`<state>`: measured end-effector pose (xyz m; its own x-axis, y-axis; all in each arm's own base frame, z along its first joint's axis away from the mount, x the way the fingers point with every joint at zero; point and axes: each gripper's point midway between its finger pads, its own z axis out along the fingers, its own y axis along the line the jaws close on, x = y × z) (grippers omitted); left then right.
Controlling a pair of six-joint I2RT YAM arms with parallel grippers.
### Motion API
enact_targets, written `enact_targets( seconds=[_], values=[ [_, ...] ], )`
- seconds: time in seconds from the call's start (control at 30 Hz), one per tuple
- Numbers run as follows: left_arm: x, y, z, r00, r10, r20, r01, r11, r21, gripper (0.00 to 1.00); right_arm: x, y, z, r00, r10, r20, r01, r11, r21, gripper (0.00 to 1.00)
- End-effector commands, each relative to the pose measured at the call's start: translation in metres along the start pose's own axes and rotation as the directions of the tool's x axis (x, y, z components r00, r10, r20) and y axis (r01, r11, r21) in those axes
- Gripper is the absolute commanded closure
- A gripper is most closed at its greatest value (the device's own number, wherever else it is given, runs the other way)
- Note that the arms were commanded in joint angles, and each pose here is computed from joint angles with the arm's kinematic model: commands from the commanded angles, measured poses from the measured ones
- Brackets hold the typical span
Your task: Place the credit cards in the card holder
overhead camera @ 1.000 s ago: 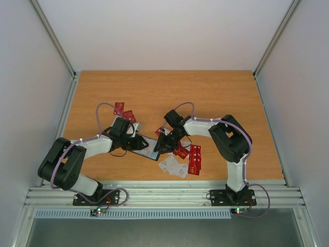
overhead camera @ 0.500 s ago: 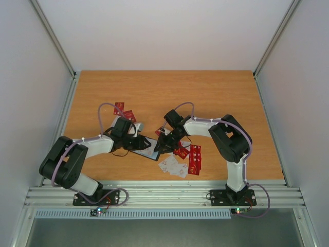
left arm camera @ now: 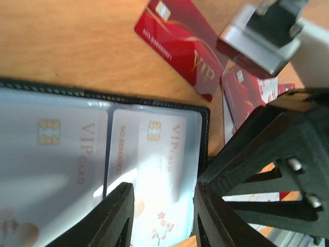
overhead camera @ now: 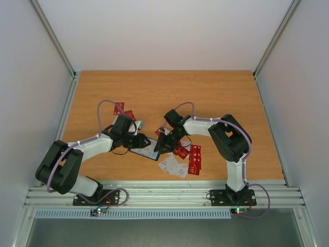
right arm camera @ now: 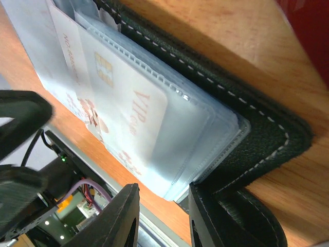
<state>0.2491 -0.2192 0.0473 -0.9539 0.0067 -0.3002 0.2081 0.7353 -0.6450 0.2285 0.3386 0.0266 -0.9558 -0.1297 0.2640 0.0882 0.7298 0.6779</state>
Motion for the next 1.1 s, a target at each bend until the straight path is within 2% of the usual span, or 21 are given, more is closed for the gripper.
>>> enact_targets(
  seconds=[0.0,0.07,0.2,0.43,1.07],
  values=[
    [-0.015,0.005,-0.013,0.996,0.09,0.012,-0.088,0.989,-0.119,0.64,-0.022,-0.024,0.006,0.997,0.006,0.072,-0.012,0.997,0.081,0.72],
    [-0.014,0.011,-0.012,0.995,0.095,0.001,-0.094,0.985,-0.146,0.59,-0.021,-0.024,0.006,0.998,0.006,0.07,-0.011,0.997,0.081,0.71],
    [-0.009,0.018,-0.006,0.996,0.083,-0.036,-0.088,0.983,-0.159,0.57,-0.02,-0.025,0.006,0.998,0.005,0.066,-0.01,0.997,0.083,0.71],
    [0.005,0.019,0.006,0.995,0.045,-0.085,-0.054,0.993,-0.109,0.57,-0.022,-0.025,0.005,0.998,0.003,0.068,-0.009,0.997,0.08,0.71],
    [0.004,-0.003,0.019,0.997,-0.029,-0.074,0.032,0.999,0.04,0.61,-0.034,-0.024,0.002,0.997,0.007,0.076,-0.012,0.998,0.069,0.72]
  ],
)
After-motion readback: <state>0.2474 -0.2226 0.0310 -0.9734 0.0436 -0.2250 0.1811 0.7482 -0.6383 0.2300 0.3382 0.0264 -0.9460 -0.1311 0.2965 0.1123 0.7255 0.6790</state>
